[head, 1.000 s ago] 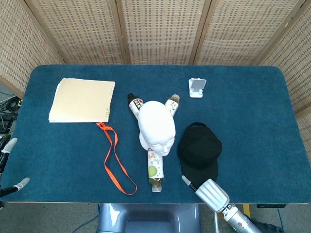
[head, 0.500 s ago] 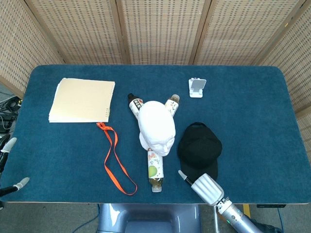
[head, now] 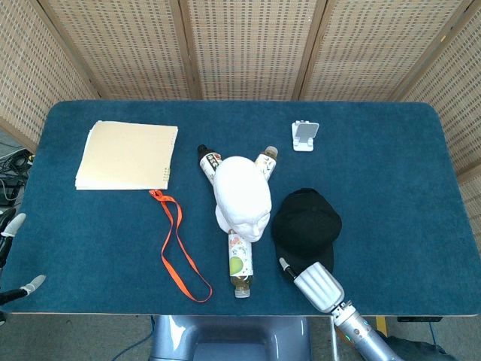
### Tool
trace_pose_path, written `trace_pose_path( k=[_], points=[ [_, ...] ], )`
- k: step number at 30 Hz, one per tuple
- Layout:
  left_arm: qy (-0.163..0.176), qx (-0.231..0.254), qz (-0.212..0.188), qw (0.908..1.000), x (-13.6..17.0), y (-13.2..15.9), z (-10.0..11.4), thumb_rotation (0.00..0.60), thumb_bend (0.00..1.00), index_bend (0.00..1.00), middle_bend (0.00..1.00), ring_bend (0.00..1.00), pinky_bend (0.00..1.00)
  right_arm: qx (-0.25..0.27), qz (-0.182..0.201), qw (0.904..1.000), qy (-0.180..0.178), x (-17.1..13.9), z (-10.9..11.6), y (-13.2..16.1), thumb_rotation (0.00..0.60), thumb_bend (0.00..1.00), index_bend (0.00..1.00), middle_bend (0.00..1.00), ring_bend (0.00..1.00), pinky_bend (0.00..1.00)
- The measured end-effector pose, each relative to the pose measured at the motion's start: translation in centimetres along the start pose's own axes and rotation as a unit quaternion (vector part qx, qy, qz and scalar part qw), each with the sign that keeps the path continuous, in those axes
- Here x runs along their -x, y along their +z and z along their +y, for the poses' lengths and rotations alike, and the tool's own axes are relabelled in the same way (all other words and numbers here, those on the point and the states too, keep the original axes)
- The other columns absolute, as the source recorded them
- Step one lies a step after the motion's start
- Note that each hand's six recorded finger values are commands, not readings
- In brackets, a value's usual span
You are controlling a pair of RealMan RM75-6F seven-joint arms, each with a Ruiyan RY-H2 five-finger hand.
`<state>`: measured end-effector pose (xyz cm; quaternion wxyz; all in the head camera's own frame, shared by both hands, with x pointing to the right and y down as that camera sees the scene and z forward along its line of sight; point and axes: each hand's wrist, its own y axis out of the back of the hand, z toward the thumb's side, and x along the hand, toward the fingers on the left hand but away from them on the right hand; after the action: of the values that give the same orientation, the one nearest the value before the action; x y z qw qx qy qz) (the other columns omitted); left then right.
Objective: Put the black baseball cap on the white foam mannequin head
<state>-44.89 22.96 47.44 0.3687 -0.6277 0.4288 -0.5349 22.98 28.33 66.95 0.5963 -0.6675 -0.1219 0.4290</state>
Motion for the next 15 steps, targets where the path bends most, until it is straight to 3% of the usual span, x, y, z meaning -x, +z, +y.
trace_pose_path(
  k=[15],
  points=[
    [-0.002,0.001,-0.002,1.0000,0.01,0.07,-0.05,0.600,0.00,0.00,0.00,0.00,0.00,-0.008,-0.037,0.9992,0.013,0.82,-0.62,-0.05,0.600,0.49,0.31,0.90,1.00,1.00]
  ],
)
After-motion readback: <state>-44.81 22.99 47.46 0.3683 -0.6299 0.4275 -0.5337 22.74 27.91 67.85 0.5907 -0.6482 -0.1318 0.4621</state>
